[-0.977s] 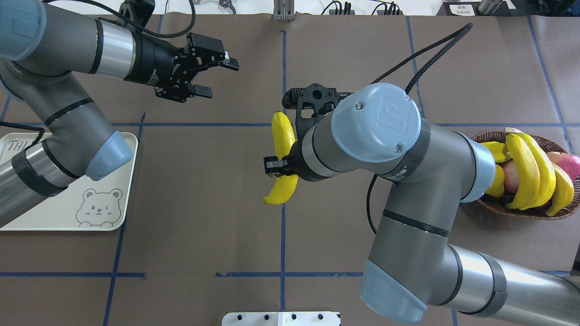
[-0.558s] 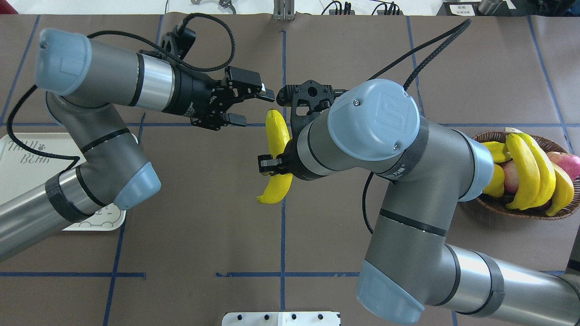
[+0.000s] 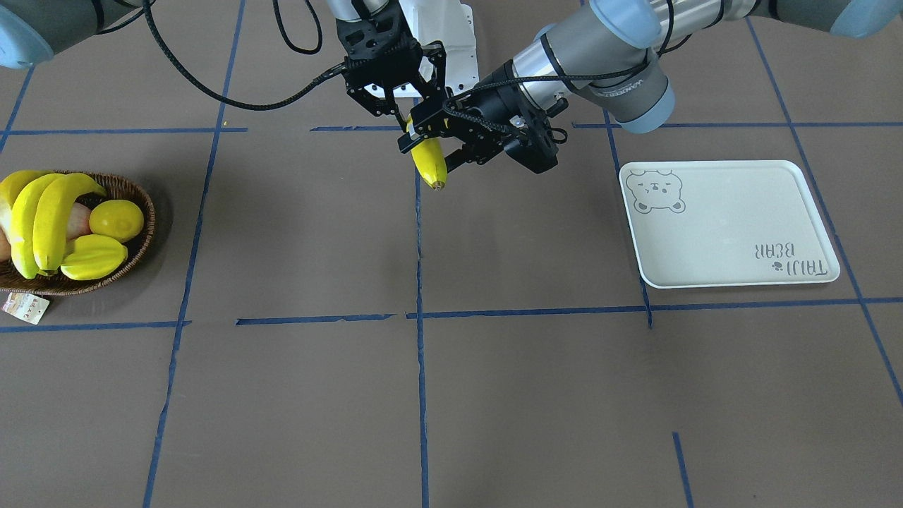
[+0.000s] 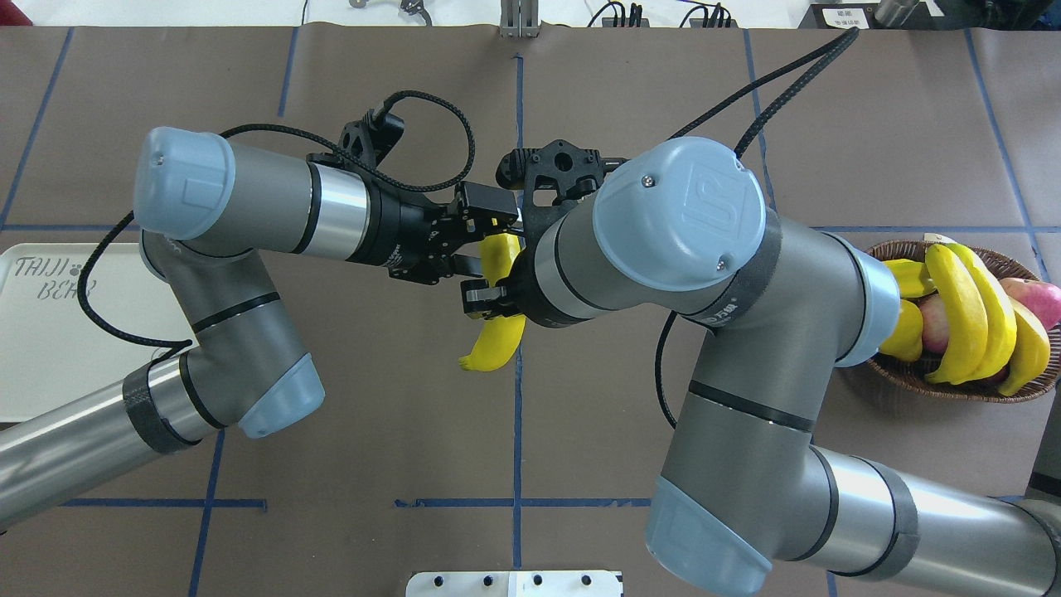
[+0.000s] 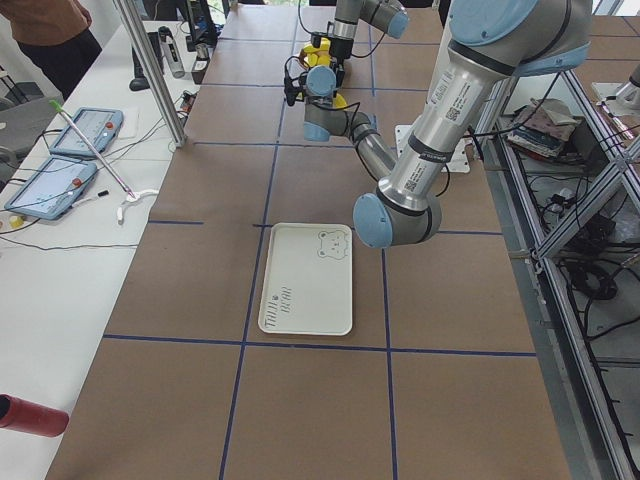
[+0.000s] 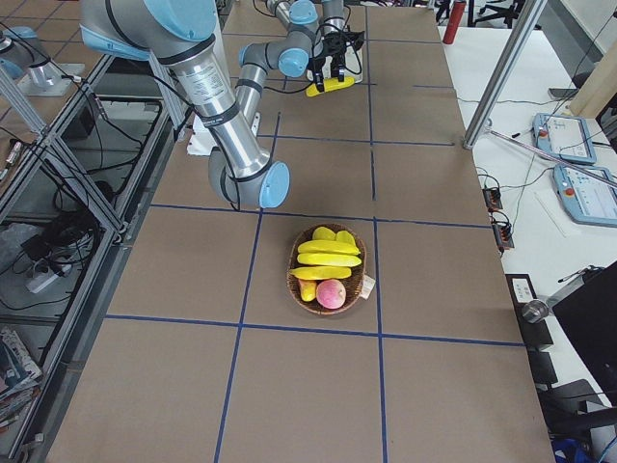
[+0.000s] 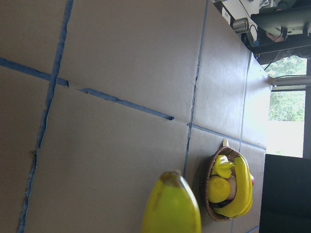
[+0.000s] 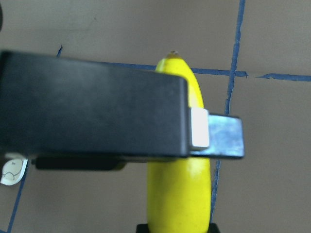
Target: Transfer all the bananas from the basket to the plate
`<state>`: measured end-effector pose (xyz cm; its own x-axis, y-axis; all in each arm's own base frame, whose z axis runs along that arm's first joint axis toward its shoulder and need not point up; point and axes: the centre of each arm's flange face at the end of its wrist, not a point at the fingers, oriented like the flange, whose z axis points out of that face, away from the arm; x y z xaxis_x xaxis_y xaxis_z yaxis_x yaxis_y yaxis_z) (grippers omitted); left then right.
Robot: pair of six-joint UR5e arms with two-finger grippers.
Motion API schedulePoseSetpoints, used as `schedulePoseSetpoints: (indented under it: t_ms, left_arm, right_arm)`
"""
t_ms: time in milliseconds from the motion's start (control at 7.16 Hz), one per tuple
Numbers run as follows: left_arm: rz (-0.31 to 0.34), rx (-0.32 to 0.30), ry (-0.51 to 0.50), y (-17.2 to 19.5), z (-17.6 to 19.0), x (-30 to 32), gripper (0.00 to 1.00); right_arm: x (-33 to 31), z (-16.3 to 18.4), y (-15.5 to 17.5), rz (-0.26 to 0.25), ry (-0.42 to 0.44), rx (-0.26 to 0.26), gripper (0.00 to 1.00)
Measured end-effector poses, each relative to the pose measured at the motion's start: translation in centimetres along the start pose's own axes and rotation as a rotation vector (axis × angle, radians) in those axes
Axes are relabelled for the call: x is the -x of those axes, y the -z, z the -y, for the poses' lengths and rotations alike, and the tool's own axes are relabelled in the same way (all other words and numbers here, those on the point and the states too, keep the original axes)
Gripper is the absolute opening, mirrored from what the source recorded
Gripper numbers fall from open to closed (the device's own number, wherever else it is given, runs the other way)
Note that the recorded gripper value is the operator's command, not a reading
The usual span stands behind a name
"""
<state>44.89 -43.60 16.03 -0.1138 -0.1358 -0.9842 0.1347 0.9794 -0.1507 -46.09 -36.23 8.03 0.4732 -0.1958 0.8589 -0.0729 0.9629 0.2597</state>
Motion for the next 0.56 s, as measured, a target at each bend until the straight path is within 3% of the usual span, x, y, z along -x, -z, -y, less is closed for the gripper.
schedulePoseSetpoints:
  t_ms: [140, 279, 419, 558]
  left_arm:
    - [0.001, 0.005, 0.0, -0.24, -0.32, 0.07, 0.74]
    - [-0.002, 0.009, -0.001, -0.31, -0.52, 0.06, 0.32]
    - [-0.011, 0.011, -0.006, -0.2, -0.62, 0.06, 0.03]
    - [-0.028, 0.014, -0.015, 0.07, -0.7, 0.23, 0.0]
  right_arm:
    - [0.04, 0.03, 0.02, 0.001, 0.0, -0.001, 0.0]
    - [0.06, 0.07, 0.07, 0.003, 0.0, -0.003, 0.0]
    - [0.07, 0.1, 0.09, 0.004, 0.0, -0.005, 0.0]
    - [0.08, 0.11, 0.1, 0.005, 0.0, -0.005, 0.0]
